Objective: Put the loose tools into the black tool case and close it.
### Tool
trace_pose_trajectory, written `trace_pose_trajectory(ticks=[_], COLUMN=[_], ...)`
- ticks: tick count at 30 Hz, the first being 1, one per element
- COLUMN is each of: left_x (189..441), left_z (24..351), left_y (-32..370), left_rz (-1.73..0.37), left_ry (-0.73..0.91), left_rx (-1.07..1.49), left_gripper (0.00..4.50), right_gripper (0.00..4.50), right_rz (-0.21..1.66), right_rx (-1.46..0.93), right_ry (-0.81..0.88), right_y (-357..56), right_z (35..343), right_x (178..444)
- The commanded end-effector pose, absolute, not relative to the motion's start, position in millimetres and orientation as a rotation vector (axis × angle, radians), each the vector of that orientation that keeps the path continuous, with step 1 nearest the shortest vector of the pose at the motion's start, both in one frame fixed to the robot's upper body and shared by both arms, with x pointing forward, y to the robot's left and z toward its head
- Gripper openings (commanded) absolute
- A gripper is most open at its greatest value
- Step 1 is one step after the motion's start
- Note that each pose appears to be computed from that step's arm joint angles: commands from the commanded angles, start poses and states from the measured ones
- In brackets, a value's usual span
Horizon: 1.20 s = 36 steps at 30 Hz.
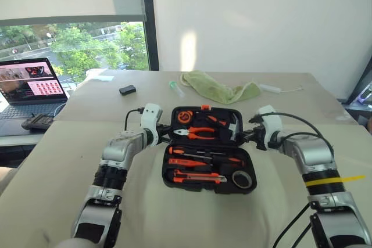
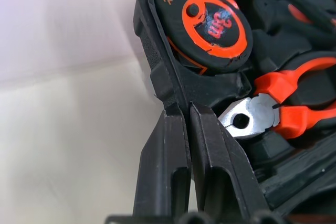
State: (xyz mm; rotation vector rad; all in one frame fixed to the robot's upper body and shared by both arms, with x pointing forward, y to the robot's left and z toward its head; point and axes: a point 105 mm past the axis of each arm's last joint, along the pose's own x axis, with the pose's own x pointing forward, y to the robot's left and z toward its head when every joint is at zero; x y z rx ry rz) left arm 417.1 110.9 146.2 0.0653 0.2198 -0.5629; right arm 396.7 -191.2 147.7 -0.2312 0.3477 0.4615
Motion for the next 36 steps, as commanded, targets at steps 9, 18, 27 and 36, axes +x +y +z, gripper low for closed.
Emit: trace_pose_trajectory(ticks=[9,18,27,36], left_x=[355.0,329.0,311.7,330.7], left_z=[197.3,158.2,130.4,144.2], left_y=[92.1,127.8,206.1,214.3], left_rz=[-0.873,-0.920,-0.790,-0.729], left_ry=[-0.367,-0.334,-0.057,0.014], left_rx=[0.451,0.682,0.394,0.197], left_gripper=[0.00,0.00,0.93,2.92], right_gripper=[0.06,0.06,0.00,1.75], right_rz=[0.500,0.572,0.660,0.870], right_rx=[-0.471,-0.715,-0.940,-0.599], right_ry=[-0.169,-0.225,-0.069,0.298], right_y=[-149.9,-148.9,-178.2,-178.3], right_z=[199.7,179.3,142.8,126.0], right_x=[336.1,276.7,221.2,163.9])
